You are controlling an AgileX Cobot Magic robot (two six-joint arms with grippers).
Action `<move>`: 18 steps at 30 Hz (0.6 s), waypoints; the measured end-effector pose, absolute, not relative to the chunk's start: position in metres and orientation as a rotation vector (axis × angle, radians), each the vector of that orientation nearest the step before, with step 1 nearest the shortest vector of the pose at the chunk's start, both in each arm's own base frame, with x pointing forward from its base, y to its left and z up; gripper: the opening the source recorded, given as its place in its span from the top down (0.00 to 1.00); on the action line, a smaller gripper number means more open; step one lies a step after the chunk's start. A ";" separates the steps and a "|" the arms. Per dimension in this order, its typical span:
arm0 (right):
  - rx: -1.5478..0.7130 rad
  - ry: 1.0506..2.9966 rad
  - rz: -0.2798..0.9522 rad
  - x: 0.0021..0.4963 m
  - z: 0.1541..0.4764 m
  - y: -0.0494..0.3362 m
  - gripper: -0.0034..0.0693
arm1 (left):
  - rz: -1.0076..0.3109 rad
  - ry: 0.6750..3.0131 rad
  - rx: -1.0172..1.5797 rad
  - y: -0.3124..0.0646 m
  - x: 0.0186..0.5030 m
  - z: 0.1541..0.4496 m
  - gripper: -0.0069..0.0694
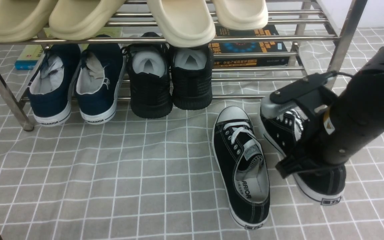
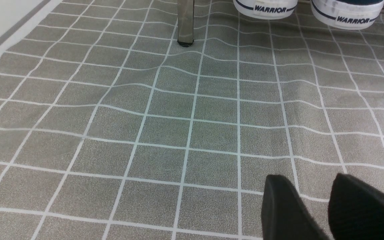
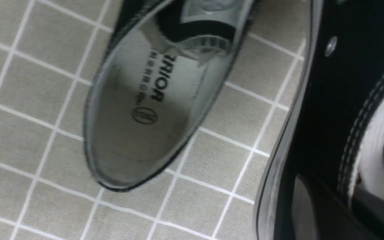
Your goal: Take the shoes off the shelf with your hand from the grey coffee tablecloth.
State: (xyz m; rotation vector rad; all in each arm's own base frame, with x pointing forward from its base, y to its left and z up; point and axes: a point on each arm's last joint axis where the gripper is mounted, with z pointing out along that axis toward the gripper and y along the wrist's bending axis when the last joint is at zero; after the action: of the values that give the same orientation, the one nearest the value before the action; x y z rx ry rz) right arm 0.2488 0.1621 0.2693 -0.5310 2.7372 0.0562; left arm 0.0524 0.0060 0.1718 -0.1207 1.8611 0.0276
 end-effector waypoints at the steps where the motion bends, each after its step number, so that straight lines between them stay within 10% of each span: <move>1: -0.509 2.742 0.056 0.251 0.269 0.159 0.94 | 0.028 1.861 -0.120 0.006 0.052 0.172 0.60; 18: -0.400 2.683 0.126 0.288 0.237 0.163 0.93 | 0.030 1.861 -0.119 0.006 0.052 0.172 0.60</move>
State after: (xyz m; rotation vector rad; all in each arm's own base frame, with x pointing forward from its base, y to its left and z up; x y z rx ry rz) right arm 0.2882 0.1631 0.2370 -0.4002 2.6830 0.1255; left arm 0.0524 0.0061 0.1719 -0.1190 1.8611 0.0303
